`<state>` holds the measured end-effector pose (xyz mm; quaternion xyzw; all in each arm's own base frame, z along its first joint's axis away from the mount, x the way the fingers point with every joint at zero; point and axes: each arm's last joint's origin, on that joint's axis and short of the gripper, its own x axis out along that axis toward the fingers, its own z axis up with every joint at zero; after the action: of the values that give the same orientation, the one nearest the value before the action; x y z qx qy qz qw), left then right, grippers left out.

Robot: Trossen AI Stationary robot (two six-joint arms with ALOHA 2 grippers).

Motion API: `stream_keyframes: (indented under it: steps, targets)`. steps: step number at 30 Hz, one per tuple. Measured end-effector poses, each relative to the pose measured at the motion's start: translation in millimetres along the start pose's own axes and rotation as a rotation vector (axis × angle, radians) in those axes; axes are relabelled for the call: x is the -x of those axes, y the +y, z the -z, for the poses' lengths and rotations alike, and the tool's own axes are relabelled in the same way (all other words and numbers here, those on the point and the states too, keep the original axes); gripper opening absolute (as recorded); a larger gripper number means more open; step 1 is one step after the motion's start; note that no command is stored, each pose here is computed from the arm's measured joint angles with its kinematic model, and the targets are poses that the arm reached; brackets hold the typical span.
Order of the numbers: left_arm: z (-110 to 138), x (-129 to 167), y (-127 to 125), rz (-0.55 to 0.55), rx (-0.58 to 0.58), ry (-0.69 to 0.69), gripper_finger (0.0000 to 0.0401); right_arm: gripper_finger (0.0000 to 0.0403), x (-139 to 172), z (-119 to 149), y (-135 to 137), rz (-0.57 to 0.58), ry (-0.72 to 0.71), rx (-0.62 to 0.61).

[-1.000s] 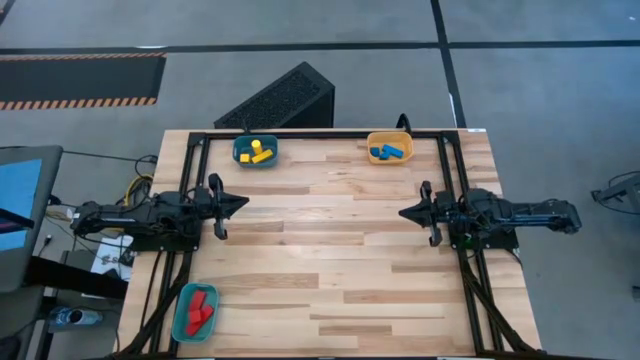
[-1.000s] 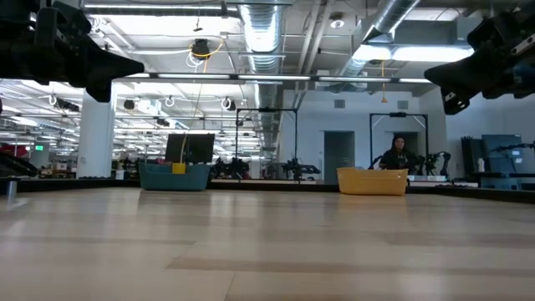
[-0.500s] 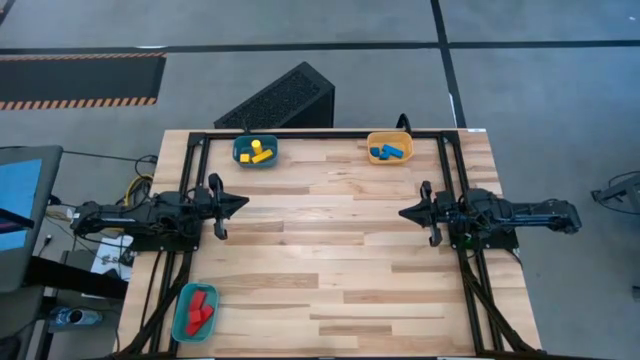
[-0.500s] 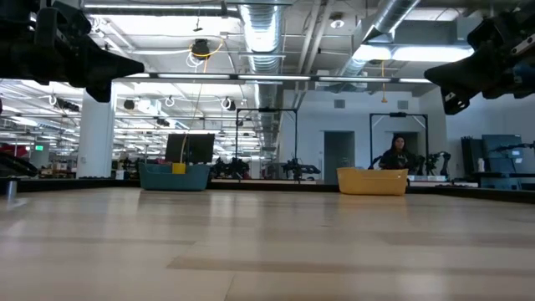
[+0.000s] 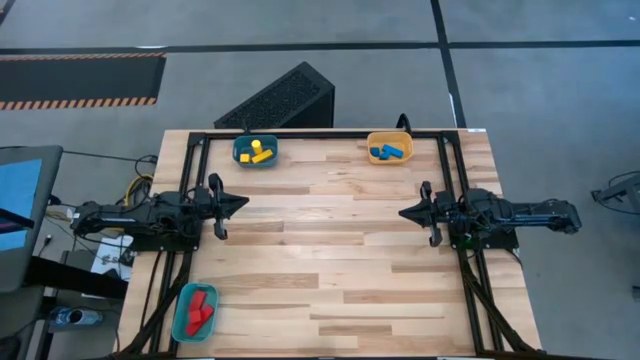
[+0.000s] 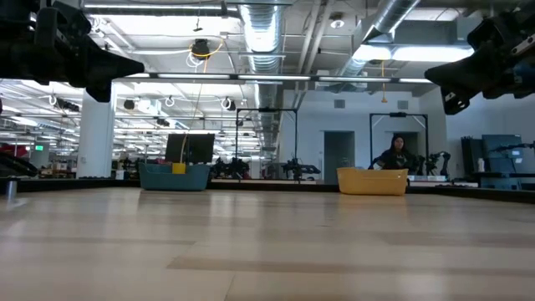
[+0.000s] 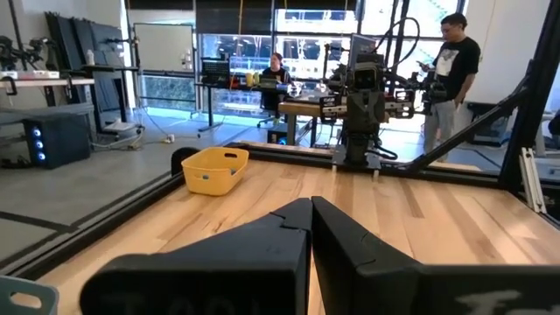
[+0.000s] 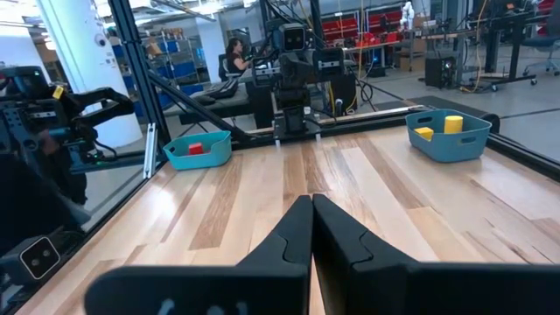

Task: Sort & place blocks by color
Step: Return to Home Position

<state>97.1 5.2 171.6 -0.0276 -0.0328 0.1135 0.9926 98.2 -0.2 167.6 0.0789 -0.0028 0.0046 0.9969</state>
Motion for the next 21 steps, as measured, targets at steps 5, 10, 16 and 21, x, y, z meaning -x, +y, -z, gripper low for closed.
stream_keyframes:
  steps: [5,10,16,21]
  targets:
    - [0.0,0.0,0.0,0.000,-0.006,0.000,0.0000,0.0029,0.0,0.0,0.0,0.000,0.000,0.000]
    - [0.0,0.0,0.0,0.000,0.002,0.000,0.0000,0.0027,0.0,0.0,0.0,0.000,0.000,0.000]
    - [0.0,0.0,0.0,0.000,0.000,0.000,0.0000,0.0029,0.0,-0.1,0.0,0.000,0.000,0.000]
    - [0.0,0.0,0.0,0.000,-0.006,0.000,0.0000,0.0027,0.0,-0.1,0.0,0.000,0.000,0.000]
